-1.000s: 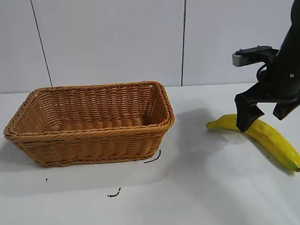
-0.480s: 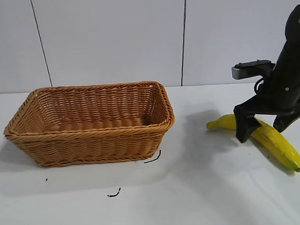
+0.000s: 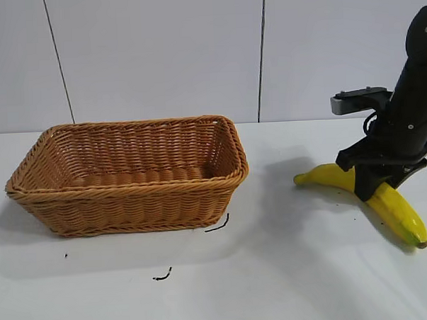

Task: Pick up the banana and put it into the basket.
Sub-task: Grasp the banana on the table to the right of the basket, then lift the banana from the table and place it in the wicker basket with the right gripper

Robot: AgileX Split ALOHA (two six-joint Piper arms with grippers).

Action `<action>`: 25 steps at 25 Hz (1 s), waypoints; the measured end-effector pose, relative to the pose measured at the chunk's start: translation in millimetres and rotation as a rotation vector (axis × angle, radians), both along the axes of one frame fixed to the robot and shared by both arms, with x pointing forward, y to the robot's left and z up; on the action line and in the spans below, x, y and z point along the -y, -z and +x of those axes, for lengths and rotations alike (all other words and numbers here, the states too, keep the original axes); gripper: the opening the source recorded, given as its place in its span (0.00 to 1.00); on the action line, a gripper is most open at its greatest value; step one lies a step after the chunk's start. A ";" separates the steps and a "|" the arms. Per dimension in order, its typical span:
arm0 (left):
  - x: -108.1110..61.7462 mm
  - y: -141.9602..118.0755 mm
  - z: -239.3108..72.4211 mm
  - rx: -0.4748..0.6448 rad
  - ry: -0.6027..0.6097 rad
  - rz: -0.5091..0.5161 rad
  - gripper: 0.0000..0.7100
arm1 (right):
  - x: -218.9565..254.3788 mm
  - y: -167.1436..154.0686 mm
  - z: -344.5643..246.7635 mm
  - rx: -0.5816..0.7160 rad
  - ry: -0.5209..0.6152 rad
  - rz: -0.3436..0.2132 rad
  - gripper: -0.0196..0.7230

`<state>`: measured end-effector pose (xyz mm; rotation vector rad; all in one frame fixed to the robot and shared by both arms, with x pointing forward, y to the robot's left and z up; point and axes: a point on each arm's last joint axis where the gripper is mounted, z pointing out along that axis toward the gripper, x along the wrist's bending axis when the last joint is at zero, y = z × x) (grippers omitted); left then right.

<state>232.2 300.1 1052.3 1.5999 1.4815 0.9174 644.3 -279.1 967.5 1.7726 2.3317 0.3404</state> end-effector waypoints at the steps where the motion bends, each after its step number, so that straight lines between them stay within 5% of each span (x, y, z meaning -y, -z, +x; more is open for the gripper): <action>1: 0.0 0.0 0.0 0.000 0.000 0.000 0.89 | -0.2 -15.7 2.6 0.027 0.003 0.003 0.42; 12: 0.0 0.0 0.0 0.000 0.000 0.000 0.89 | -66.4 -103.5 18.9 0.241 -0.159 0.010 0.42; 25: 0.0 0.0 0.0 0.000 0.000 0.000 0.89 | -231.1 -69.0 6.9 0.498 -0.630 -0.066 0.42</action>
